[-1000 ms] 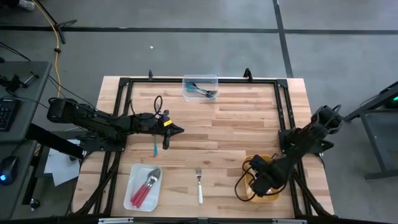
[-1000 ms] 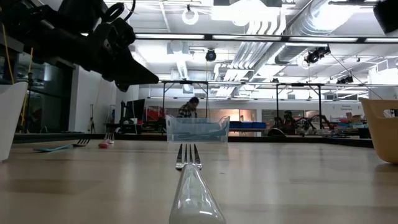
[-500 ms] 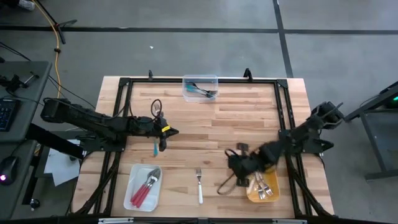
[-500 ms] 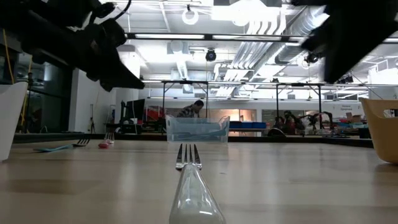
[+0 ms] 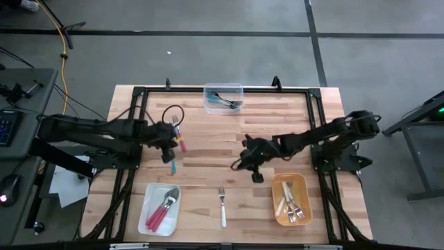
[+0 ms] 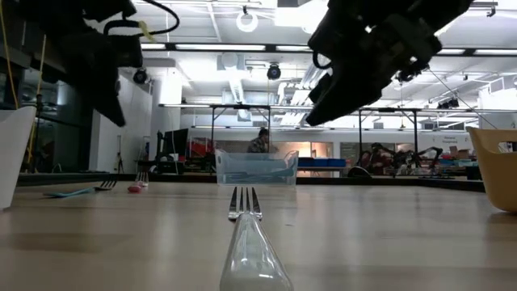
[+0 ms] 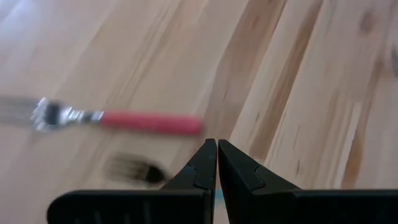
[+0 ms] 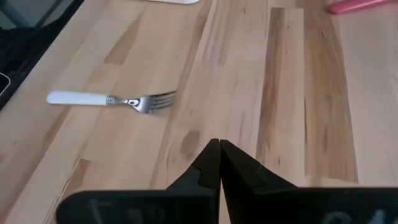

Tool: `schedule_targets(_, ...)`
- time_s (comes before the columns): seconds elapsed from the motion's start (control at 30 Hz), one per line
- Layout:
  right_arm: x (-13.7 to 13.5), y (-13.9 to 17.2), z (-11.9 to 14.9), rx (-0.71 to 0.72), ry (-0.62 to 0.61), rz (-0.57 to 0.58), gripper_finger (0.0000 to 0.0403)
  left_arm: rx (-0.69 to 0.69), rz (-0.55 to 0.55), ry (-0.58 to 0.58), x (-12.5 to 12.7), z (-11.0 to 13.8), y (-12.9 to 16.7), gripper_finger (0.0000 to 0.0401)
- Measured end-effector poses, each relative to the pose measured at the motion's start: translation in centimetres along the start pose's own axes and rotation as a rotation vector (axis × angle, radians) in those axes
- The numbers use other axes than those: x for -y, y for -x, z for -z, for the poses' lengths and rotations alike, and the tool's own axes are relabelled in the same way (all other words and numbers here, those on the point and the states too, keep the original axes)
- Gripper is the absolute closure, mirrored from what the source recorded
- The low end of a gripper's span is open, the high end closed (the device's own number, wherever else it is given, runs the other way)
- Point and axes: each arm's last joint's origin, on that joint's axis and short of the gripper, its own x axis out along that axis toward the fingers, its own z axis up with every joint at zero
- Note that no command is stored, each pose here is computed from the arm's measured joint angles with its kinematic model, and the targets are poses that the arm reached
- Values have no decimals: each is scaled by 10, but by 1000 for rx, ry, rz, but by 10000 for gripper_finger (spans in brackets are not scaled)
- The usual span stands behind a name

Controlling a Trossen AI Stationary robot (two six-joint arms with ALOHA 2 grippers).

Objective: Sort silverware by color (type)
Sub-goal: Put the blue fork into the transparent bin

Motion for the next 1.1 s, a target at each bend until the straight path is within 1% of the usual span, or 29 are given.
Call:
schedule_targets(0.1, 6, 0, 5, 5, -13, 2, 401, -135, -19, -6, -8, -8, 11, 391)
schedule_targets(0.23, 5, 0, 8, 1, -19, -1, 402, -297, -25, -16, -25, -19, 12, 392)
schedule_targets(0.3, 2, -1, 7, 9, -27, -10, 402, -356, -12, -35, -35, -21, 7, 394)
schedule_targets(0.47, -8, -2, 4, 31, -9, -33, 402, -451, -1, -81, -60, -26, -14, 400)
schedule_targets(0.57, -12, -3, 4, 31, -1, -27, 402, -481, -9, -69, -74, -28, -26, 394)
schedule_targets(0.67, -14, -3, 4, 31, 4, -24, 402, -500, -15, -66, -85, -29, -35, 378)
schedule_targets(0.77, -14, -3, 4, 31, 5, -24, 402, -520, -5, -69, -92, -29, -41, 352)
schedule_targets(0.9, -14, -3, 4, 31, 11, -23, 402, -542, 37, -82, -99, -28, -49, 310)
schedule_targets(1.1, -14, -3, 4, 31, 28, -23, 402, -519, 98, -76, -110, -29, -61, 258)
